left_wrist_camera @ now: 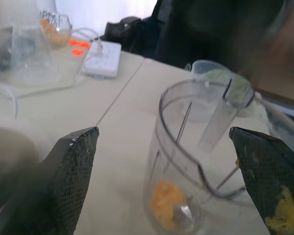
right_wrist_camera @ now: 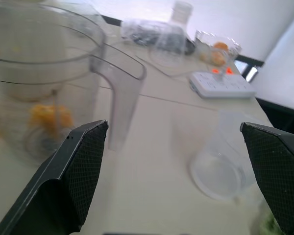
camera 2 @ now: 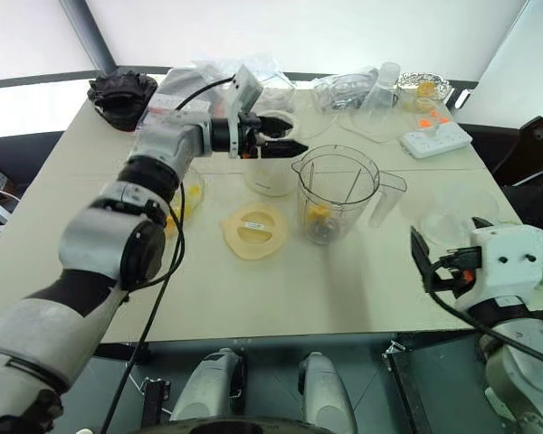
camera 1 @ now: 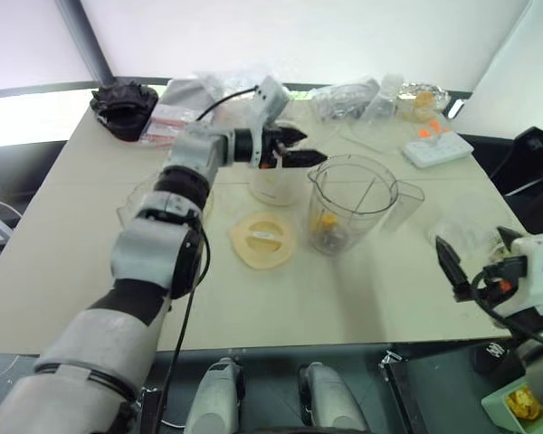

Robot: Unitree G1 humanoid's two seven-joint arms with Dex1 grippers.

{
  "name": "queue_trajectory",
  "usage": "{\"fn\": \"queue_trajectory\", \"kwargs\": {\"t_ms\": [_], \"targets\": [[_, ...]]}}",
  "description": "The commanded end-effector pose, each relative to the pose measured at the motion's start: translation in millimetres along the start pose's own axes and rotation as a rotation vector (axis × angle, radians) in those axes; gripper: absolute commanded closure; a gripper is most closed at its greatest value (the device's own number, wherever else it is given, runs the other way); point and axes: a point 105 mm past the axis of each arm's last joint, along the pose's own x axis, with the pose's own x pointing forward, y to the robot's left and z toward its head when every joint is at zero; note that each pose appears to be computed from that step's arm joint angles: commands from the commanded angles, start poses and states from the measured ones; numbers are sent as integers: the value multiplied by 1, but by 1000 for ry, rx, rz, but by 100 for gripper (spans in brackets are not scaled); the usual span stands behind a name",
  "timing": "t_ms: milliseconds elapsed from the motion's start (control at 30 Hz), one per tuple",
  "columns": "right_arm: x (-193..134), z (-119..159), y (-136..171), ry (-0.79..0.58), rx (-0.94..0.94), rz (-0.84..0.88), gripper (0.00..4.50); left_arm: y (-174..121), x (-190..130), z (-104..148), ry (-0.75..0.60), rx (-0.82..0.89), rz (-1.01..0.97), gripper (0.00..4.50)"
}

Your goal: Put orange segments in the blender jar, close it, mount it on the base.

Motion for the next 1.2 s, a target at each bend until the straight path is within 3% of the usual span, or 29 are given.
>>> {"fn": "queue_trajectory", "kwargs": {"t_ms": [33,200,367,600,1200], "targets": [[6,-2,-16,-1,15,-62,0,-14,-10,-3,-6,78,-28,5],[18,-17,-53,35,81,-192,0,-40,-21,-39,19,102,-44,5],[37,-21,-82,46,102,-279,0,-56,-25,-55,13,112,-19,5],[55,-18,-88,32,121,-300,0,-38,-7,-40,-61,112,101,5],[47,-39,-84,77,171,-362,0,-2,11,-9,-152,106,252,5]]}}
